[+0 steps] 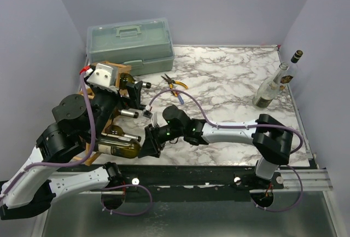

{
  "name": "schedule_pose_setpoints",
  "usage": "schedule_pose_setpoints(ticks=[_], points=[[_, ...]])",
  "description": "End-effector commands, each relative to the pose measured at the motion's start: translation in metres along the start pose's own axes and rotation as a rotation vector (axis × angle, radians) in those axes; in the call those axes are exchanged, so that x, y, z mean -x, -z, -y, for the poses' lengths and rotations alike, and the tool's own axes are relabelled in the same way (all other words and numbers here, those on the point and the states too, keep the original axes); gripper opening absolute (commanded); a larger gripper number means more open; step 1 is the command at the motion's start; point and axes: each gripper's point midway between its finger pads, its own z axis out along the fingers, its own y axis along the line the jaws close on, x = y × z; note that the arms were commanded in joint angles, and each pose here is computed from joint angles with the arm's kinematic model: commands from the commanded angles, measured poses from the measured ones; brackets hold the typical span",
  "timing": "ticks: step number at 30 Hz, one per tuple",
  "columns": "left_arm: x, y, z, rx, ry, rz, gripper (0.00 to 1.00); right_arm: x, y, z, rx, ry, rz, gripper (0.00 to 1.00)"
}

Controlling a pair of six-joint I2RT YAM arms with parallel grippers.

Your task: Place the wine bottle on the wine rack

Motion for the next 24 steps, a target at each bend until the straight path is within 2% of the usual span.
schedule_pose_setpoints(ticks=[1,24], points=[[0.003,0.005,0.0,-0.021,0.018,0.006,0.99,0.046,-0.015,-0.035,0.125,0.15,0.173,0.0],[0.003,0.003,0.002,-0.023,0.003,0.002,0.99,0.082,-0.065,-0.027,0.122,0.14,0.189,0.01]])
